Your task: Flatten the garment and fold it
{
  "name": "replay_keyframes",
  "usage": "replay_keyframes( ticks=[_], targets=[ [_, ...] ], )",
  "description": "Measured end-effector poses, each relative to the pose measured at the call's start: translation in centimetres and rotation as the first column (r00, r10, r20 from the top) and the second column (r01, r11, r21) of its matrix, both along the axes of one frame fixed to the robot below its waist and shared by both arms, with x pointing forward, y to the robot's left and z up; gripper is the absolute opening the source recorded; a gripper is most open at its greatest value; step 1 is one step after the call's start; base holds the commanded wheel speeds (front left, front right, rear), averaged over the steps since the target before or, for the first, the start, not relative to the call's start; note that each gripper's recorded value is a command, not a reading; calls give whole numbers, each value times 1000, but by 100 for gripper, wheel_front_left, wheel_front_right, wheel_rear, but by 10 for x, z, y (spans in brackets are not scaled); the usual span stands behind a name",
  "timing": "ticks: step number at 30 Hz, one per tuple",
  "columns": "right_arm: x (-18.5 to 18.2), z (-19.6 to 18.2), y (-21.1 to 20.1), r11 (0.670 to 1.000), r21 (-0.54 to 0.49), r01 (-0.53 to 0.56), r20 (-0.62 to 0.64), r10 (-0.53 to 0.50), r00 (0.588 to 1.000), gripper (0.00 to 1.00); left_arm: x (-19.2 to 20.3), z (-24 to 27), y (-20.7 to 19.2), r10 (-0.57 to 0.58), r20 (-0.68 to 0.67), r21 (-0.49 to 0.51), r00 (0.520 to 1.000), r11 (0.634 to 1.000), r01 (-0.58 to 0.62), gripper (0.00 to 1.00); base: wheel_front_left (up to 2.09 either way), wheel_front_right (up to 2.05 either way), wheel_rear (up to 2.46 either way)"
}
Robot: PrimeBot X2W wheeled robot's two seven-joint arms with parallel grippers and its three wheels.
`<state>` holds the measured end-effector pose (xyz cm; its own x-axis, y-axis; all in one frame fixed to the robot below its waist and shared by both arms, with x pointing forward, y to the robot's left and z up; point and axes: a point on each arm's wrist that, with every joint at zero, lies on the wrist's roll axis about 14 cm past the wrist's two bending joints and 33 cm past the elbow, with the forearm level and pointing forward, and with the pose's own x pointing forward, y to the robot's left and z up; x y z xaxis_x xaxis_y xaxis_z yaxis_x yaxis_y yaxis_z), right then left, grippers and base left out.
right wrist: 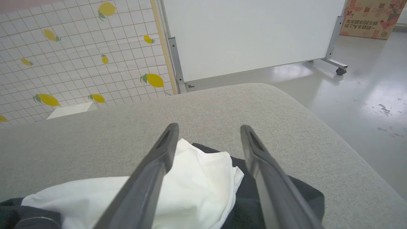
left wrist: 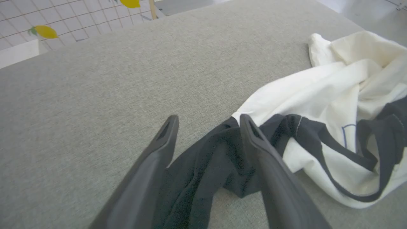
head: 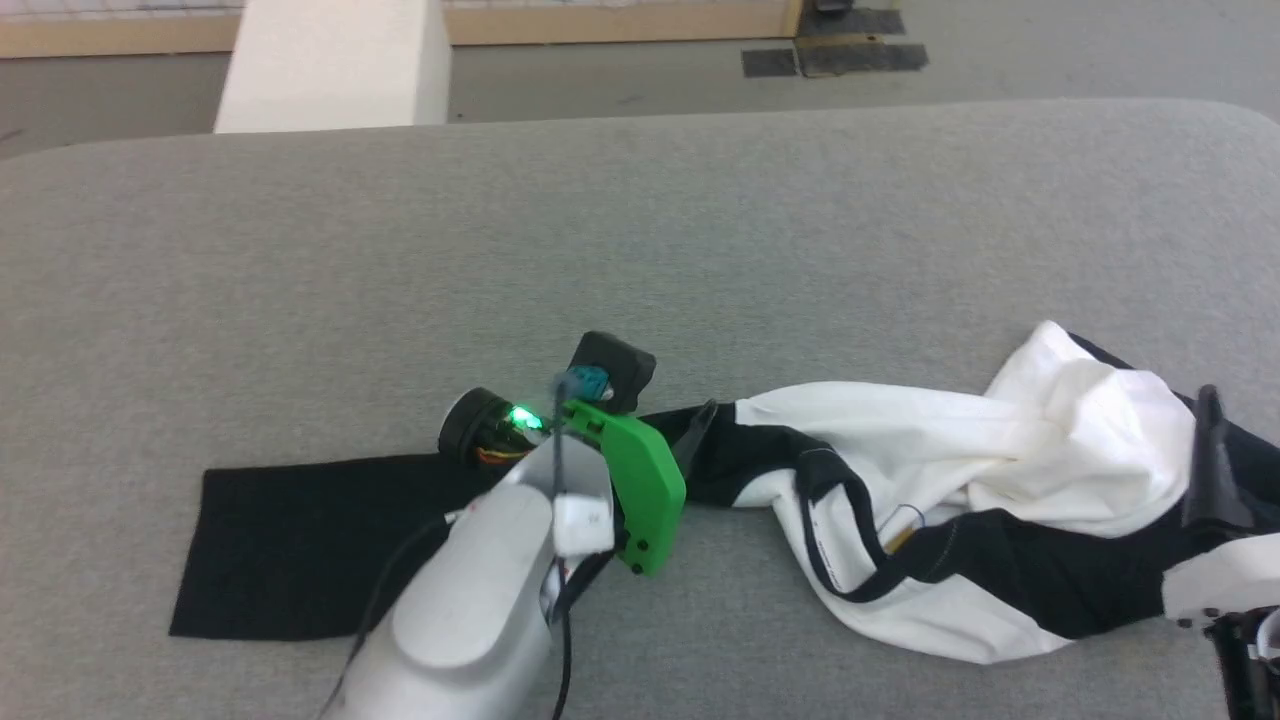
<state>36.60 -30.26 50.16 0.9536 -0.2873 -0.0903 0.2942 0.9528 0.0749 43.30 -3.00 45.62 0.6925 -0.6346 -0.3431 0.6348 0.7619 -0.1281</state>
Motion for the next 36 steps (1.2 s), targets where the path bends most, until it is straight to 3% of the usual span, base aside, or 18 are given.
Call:
replay_keyframes(
  ticks=[3,7,11,12,13,17,19,21,24,30,31,33,36],
  targets=[
    [-4,-8,2,1000,18,-2,-18,2,1000,100,0,-29,-1,-55,-122,160,991,984,74,100,0,0,0],
    [-11,-17,-2,999,31,16,-38,-15,999,100,0,-60,12,-69,-250,335,966,930,153,100,0,0,0],
    [-18,-23,-6,999,36,34,-53,-32,998,100,-6,-73,14,-82,-341,420,937,878,229,100,0,0,0],
    [-19,-23,-7,999,36,37,-55,-35,998,100,-8,-74,12,-87,-356,420,930,874,243,28,0,0,0],
    [-19,-24,-7,999,37,39,-57,-37,998,100,-9,-73,12,-92,-362,419,927,873,251,0,0,0,0],
    [-16,-23,-4,998,47,29,-48,-27,998,100,2,-63,21,-57,-297,371,953,913,170,0,0,0,0],
    [-12,-23,0,999,49,16,-45,-14,999,100,18,-55,40,45,-228,313,973,949,29,0,0,0,0],
    [-9,-22,4,999,50,3,-38,-1,999,100,34,-47,73,199,-175,235,964,959,-155,0,0,0,0],
    [-3,-20,10,998,52,-17,-29,19,999,100,43,-43,127,400,-132,165,907,911,-378,0,0,0,0],
    [12,-19,29,995,64,-80,-29,82,996,100,19,-46,219,662,-136,116,737,749,-652,0,0,0,0],
    [15,-20,33,993,66,-94,-33,96,995,100,10,-48,230,692,-144,118,708,722,-682,20,0,0,0],
    [20,-21,45,989,68,-129,-42,132,990,100,-6,-52,242,717,-162,107,678,696,-710,100,0,0,0],
    [28,-22,70,976,54,-209,-64,213,975,100,-21,-45,248,732,-158,42,662,675,-737,100,0,0,0]
  ],
)
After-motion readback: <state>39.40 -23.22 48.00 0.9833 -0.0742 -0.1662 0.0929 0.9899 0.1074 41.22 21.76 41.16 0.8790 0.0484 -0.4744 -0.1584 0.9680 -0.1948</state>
